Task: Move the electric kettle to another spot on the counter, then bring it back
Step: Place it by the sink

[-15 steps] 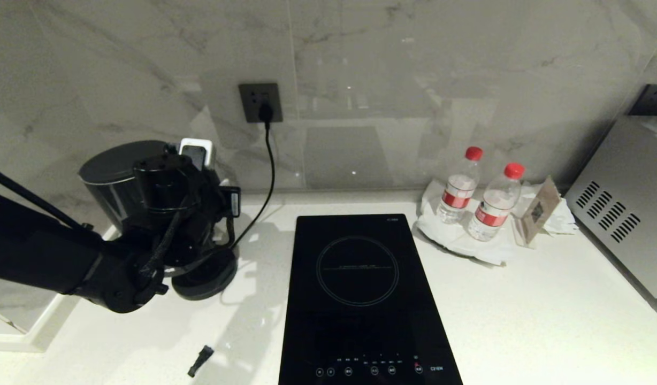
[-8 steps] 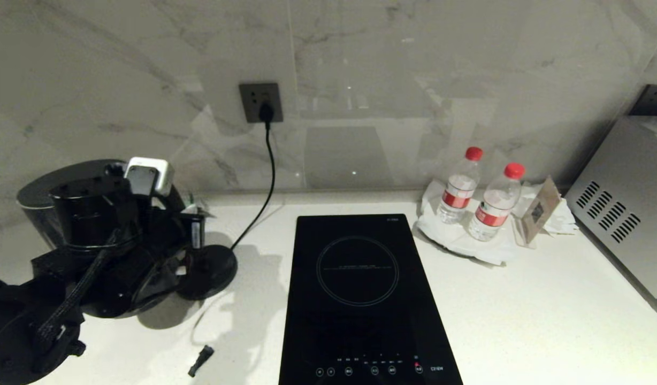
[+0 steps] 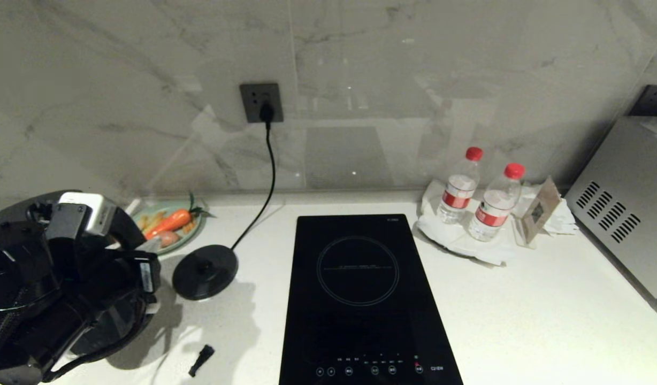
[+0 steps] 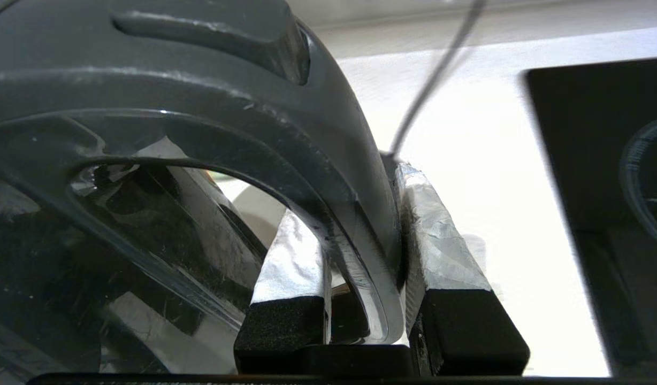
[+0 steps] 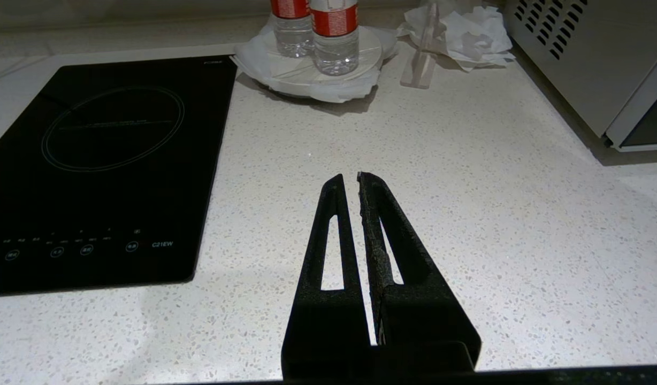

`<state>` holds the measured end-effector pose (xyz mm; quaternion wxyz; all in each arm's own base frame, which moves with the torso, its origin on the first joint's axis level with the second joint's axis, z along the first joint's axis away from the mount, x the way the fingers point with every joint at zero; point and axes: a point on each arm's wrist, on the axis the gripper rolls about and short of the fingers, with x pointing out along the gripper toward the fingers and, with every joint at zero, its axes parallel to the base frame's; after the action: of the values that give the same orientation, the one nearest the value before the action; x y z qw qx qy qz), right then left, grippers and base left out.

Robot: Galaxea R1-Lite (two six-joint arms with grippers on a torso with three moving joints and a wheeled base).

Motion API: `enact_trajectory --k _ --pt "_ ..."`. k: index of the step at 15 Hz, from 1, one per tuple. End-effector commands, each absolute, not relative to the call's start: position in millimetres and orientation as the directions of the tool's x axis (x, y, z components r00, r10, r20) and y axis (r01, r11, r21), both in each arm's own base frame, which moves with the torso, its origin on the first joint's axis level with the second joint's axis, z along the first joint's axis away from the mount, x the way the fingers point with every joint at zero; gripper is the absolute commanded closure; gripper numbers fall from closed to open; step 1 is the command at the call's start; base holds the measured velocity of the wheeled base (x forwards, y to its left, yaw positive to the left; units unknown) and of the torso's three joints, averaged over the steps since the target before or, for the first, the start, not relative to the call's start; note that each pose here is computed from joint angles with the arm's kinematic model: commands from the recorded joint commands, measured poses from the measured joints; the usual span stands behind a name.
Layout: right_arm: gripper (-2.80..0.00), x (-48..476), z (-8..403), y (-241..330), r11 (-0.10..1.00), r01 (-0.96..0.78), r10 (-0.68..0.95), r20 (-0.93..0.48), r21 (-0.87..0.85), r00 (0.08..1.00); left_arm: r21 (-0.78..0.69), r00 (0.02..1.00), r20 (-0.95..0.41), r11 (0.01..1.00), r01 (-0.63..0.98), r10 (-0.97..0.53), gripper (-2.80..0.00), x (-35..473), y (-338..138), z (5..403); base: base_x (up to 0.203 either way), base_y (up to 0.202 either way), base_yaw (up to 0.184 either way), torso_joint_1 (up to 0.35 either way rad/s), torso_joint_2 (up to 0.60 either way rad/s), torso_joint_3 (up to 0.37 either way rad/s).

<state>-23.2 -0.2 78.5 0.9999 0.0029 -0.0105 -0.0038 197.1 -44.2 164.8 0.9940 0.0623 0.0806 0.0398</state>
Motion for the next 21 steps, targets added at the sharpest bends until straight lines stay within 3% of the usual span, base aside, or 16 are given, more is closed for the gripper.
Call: enact_trajectory --k 1,21 --pt "0.00 -23 78 0 1.000 0.008 -0.008 0.021 0.006 1.000 0.113 0.982 -0.148 0.988 -0.103 0.119 0.00 194 -38 165 0.000 0.000 0.000 0.000 0.00 0.000" --pt "0.00 -23 78 0 1.000 0.008 -0.008 0.021 0.006 1.000 0.108 0.974 -0.190 0.988 -0.108 0.127 0.00 183 -34 152 0.000 0.000 0.000 0.002 0.00 0.135"
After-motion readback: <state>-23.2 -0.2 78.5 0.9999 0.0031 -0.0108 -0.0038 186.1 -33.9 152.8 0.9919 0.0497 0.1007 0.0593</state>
